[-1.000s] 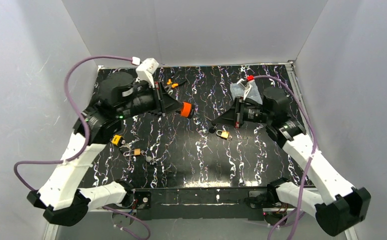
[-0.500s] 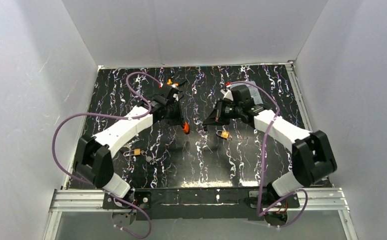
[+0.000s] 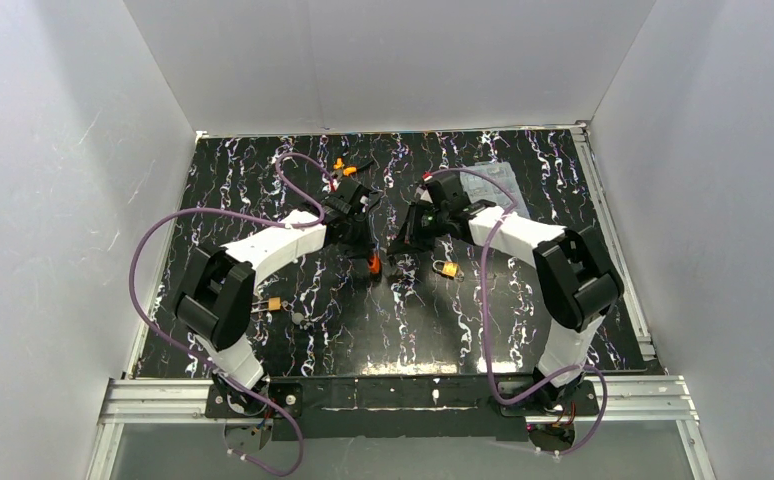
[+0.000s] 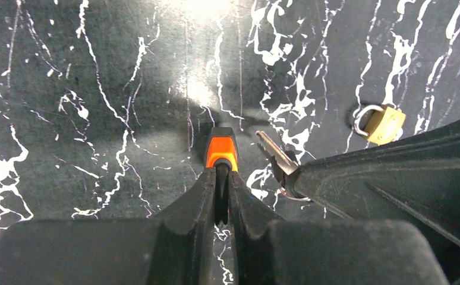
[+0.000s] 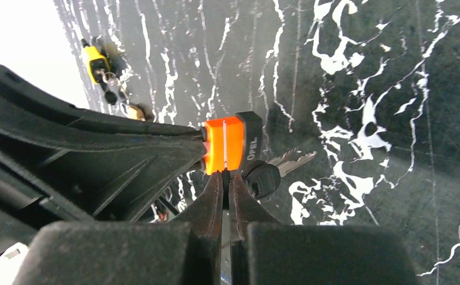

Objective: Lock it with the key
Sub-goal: Place the lock at the center of the board, then pick up the lock from the center of the board.

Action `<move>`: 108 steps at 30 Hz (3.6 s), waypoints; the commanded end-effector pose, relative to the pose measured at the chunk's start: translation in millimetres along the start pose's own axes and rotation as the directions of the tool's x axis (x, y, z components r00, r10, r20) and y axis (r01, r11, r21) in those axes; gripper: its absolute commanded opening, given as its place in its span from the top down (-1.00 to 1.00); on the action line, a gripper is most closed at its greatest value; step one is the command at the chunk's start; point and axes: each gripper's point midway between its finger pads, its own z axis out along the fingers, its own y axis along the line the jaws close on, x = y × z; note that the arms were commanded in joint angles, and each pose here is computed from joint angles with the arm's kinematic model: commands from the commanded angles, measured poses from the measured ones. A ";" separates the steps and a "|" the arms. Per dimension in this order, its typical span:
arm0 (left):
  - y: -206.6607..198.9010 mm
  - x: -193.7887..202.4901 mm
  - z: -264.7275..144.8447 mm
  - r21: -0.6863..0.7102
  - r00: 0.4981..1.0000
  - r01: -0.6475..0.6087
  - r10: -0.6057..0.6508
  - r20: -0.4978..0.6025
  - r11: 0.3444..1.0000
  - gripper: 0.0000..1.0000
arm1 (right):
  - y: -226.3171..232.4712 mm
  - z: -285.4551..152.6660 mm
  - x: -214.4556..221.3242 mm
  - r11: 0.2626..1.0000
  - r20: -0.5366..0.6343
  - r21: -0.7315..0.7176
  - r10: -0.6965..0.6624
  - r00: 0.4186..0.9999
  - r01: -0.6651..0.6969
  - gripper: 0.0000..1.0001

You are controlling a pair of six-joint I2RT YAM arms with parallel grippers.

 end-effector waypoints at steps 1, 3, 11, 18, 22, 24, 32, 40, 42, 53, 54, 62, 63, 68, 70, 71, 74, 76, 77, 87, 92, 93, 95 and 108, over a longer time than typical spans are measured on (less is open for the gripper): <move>4.5 -10.5 -2.6 -0.033 0.999 -0.013 0.014 0.044 0.999 1.00 | 5.9 7.9 -18.7 1.000 0.045 0.005 -0.010 0.999 0.010 0.97; 4.5 -9.2 -0.7 -0.033 0.999 -0.015 0.016 0.035 0.999 1.00 | 3.7 13.1 -17.9 1.000 0.032 0.006 -0.005 0.999 0.005 0.97; -3.2 -10.5 0.9 -0.011 1.000 -0.023 0.024 0.014 1.000 0.83 | -0.4 24.0 -12.2 1.000 0.003 0.014 0.003 1.000 -0.003 0.97; -14.0 -12.5 -9.3 0.033 0.999 -0.038 0.038 0.002 0.999 0.36 | 4.7 28.5 -11.5 1.000 -0.024 0.003 -0.014 1.000 0.014 0.97; -17.3 -16.4 -17.6 0.041 0.999 -0.046 0.046 0.011 0.998 0.21 | 7.3 29.5 -12.2 1.000 -0.031 -0.001 -0.017 0.999 0.017 0.95; -19.1 -18.5 -24.5 0.047 0.999 -0.051 0.050 0.019 0.998 0.14 | 9.7 28.3 -13.8 1.000 -0.028 -0.005 -0.024 0.999 0.024 0.83; -16.8 -35.2 -70.6 0.025 0.993 -0.048 0.045 0.113 0.999 -0.38 | 24.3 17.9 -18.9 0.998 -0.012 -0.029 -0.057 0.998 0.056 0.16; 32.9 -35.5 -120.2 -0.091 0.972 0.117 -0.095 0.214 0.989 -0.65 | 39.8 -4.1 -22.4 0.996 0.038 -0.050 -0.074 0.997 0.076 -0.07; 53.2 -32.3 -130.4 -0.115 0.958 0.181 -0.149 0.244 0.977 -0.67 | 42.4 -11.9 -22.5 0.995 0.057 -0.052 -0.079 0.995 0.082 -0.08; 165.9 28.2 -147.8 -0.271 0.861 0.494 -0.421 0.287 0.826 -0.70 | 38.1 -57.4 -5.7 0.994 0.154 -0.023 -0.105 0.982 0.110 -0.10; 173.4 33.9 -145.2 -0.277 0.845 0.523 -0.449 0.289 0.806 -0.68 | 38.5 -60.5 -3.3 0.993 0.157 -0.025 -0.109 0.982 0.115 -0.10; 207.3 55.7 -121.7 -0.299 0.712 0.702 -0.627 0.317 0.646 -0.57 | 45.2 -88.2 14.2 0.984 0.187 -0.059 -0.155 0.970 0.169 -0.11; 211.1 55.8 -119.6 -0.304 0.697 0.717 -0.638 0.327 0.627 -0.57 | 45.6 -90.5 15.9 0.983 0.188 -0.062 -0.160 0.969 0.174 -0.11; 232.9 42.9 -112.6 -0.325 0.657 0.754 -0.651 0.380 0.571 -0.54 | 43.8 -94.5 25.1 0.980 0.175 -0.077 -0.170 0.970 0.185 -0.11; 240.2 40.0 -109.1 -0.348 0.652 0.758 -0.658 0.376 0.552 -0.54 | 42.8 -93.3 27.9 0.979 0.166 -0.086 -0.170 0.971 0.186 -0.11; 243.3 39.7 -106.6 -0.353 0.640 0.767 -0.674 0.368 0.536 -0.54 | 41.7 -92.2 29.2 0.979 0.160 -0.087 -0.169 0.972 0.185 -0.11; 242.5 45.1 -96.8 -0.357 0.613 0.786 -0.713 0.339 0.505 -0.51 | 41.6 -90.9 29.7 0.978 0.157 -0.092 -0.170 0.973 0.186 -0.11; 241.0 47.7 -89.9 -0.343 0.593 0.800 -0.733 0.334 0.492 -0.48 | 43.5 -90.3 29.1 0.978 0.155 -0.100 -0.169 0.973 0.185 -0.11; 241.4 49.6 -86.7 -0.341 0.584 0.807 -0.740 0.333 0.483 -0.46 | 44.9 -89.7 29.0 0.977 0.152 -0.107 -0.167 0.974 0.184 -0.11; 236.7 61.6 -65.2 -0.335 0.491 0.857 -0.818 0.300 0.391 -0.30 | 46.7 -83.8 31.4 0.977 0.128 -0.130 -0.155 0.980 0.172 -0.10; 236.9 67.6 -58.3 -0.350 0.459 0.868 -0.838 0.295 0.352 -0.20 | 47.4 -82.8 31.6 0.977 0.122 -0.135 -0.151 0.981 0.167 -0.10; 237.4 69.5 -57.2 -0.357 0.454 0.869 -0.840 0.297 0.343 -0.18 | 47.9 -82.6 31.3 0.977 0.121 -0.136 -0.150 0.981 0.166 -0.09; 238.7 74.2 -55.6 -0.374 0.443 0.869 -0.845 0.299 0.323 -0.11 | 48.1 -82.0 31.6 0.977 0.117 -0.136 -0.147 0.982 0.163 -0.09; 240.5 88.8 -47.4 -0.437 0.431 0.854 -0.853 0.295 0.281 0.13 | 55.1 -87.6 29.9 0.976 0.122 -0.142 -0.147 0.982 0.164 -0.07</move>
